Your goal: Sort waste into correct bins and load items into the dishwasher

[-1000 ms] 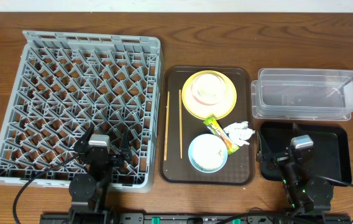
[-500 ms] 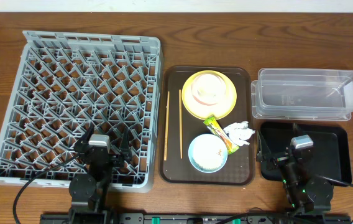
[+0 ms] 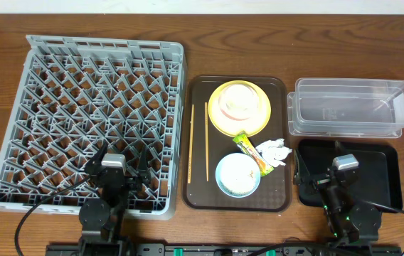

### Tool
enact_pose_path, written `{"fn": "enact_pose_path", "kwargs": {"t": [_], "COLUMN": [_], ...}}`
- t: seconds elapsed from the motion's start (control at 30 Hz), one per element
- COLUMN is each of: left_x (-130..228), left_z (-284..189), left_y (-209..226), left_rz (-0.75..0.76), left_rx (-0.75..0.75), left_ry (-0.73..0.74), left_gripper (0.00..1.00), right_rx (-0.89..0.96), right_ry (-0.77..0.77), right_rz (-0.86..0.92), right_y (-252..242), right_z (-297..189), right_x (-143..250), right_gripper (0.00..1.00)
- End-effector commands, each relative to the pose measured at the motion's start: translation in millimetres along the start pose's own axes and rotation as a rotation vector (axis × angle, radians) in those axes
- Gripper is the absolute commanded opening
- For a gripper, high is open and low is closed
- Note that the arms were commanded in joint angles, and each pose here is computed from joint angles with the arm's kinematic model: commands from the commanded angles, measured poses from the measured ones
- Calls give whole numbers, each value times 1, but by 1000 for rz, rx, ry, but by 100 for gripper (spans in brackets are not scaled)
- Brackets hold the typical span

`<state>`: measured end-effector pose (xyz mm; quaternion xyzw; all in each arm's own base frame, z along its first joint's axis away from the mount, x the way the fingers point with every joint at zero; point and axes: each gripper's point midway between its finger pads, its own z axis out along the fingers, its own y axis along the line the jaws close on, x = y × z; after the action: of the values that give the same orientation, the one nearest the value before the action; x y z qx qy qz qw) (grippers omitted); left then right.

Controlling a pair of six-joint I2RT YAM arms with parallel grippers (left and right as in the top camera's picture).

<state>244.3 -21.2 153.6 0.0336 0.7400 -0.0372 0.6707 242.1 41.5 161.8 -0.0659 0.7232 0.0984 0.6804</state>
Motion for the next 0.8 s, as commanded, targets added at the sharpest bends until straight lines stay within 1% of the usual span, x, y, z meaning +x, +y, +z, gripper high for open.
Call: {"fn": "enact_pose_path", "kwargs": {"t": [0.0,0.43,0.5,0.6,0.67,0.77], "left_x": [14,14,5,-16,-35,-71], "left_z": [0,0,1,-2,-6,-17], "left_y": [-5,-3,-3,-14,-24,-30], "left_rz": [14,15,22,-72,-109,-99], "left_rx": [28,18,15,81,142,184], "left_ry": [46,43,8,-57,-105,-195], "left_gripper": [94,94,94,94,94,94], "right_rx": [0,-1,0,0,0,0], "right_ry": [0,0,0,0,0,0], "right_rz": [7,7,7,7,7,7], "right_y": [0,0,0,0,0,0], "right_z": [0,0,0,0,0,0], "right_x": [0,0,0,0,0,0], "right_gripper": [99,99,99,99,99,99]}}
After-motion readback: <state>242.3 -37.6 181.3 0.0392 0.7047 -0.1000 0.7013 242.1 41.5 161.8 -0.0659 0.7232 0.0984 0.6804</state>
